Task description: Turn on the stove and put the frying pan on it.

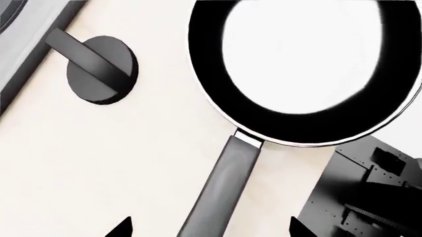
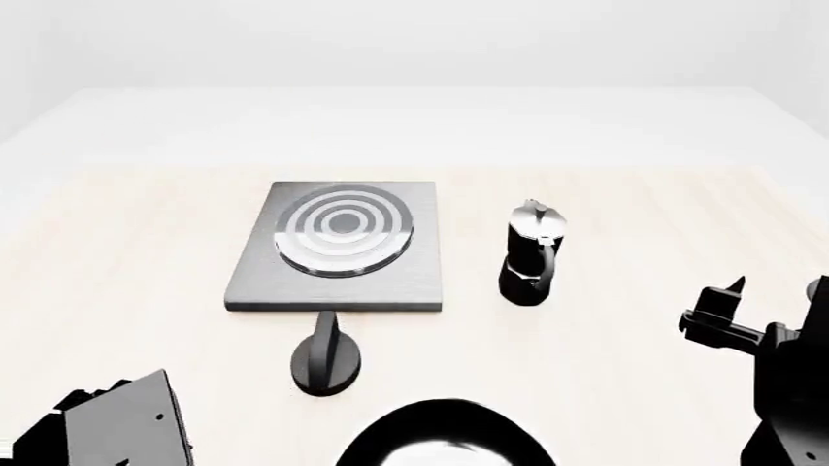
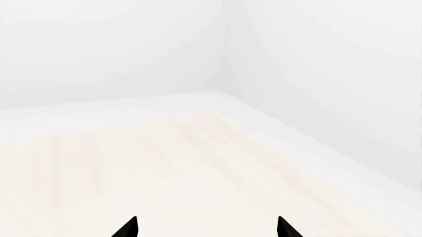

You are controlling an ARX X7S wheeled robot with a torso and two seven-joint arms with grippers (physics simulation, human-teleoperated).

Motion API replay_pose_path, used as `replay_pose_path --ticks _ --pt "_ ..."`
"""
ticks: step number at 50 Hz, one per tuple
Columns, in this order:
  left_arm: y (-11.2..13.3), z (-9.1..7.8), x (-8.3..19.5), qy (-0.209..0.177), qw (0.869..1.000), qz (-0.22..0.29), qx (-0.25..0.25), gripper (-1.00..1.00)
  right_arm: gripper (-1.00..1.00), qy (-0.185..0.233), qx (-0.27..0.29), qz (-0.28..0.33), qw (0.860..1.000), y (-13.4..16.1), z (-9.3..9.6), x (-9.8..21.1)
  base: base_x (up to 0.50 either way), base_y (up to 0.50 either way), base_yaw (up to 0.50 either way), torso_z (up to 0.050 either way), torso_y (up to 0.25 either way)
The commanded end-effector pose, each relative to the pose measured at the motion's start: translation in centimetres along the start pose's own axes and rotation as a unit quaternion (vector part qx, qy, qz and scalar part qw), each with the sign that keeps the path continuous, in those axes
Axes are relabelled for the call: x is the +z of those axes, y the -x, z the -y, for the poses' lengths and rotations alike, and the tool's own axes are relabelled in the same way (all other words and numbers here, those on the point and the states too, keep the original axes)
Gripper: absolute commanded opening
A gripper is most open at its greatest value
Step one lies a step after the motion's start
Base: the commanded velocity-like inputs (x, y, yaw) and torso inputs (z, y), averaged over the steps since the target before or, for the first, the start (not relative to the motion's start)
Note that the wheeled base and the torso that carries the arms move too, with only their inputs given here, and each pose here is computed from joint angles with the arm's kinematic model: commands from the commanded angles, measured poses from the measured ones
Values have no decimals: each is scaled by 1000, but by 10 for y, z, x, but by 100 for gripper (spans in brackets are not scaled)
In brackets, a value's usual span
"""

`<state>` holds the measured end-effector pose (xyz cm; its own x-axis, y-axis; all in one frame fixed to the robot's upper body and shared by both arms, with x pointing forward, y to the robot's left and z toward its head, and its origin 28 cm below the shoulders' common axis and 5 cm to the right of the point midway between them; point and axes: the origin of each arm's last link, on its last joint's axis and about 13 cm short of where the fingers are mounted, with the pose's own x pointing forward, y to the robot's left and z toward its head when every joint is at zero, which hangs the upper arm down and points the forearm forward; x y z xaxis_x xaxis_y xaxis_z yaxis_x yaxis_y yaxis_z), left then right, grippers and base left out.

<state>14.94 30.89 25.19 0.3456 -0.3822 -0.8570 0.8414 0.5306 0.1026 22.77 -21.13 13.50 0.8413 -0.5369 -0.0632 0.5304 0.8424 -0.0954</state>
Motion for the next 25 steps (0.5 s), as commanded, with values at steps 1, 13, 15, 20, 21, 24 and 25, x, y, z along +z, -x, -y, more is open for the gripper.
replay_pose_path --ticks 1,13,15,20,21,24,25 --pt "-14 -6 -7 24 999 -26 -3 100 100 -1 -2 -3 1000 0 0 -3 0 0 0 0 0" --pt "-21 -6 -7 7 999 -30 -8 100 100 -7 -7 -3 1000 0 1 -2 0 0 0 0 0" --pt "-20 -6 -6 6 1000 -27 -8 100 100 9 -24 -13 1000 -3 0 -3 0 0 0 0 0" --pt "-18 -8 -3 10 1000 -16 -2 100 100 5 -20 -11 1000 -3 -1 -4 0 0 0 0 0" --pt "-18 -8 -3 10 1000 -16 -2 100 100 5 -20 -11 1000 -3 -1 -4 0 0 0 0 0" --pt "-18 -8 -3 10 1000 -16 -2 100 100 5 -20 -11 1000 -3 -1 -4 0 0 0 0 0" --pt "-18 -8 -3 10 1000 -16 -2 100 100 5 -20 -11 1000 -3 -1 -4 0 0 0 0 0"
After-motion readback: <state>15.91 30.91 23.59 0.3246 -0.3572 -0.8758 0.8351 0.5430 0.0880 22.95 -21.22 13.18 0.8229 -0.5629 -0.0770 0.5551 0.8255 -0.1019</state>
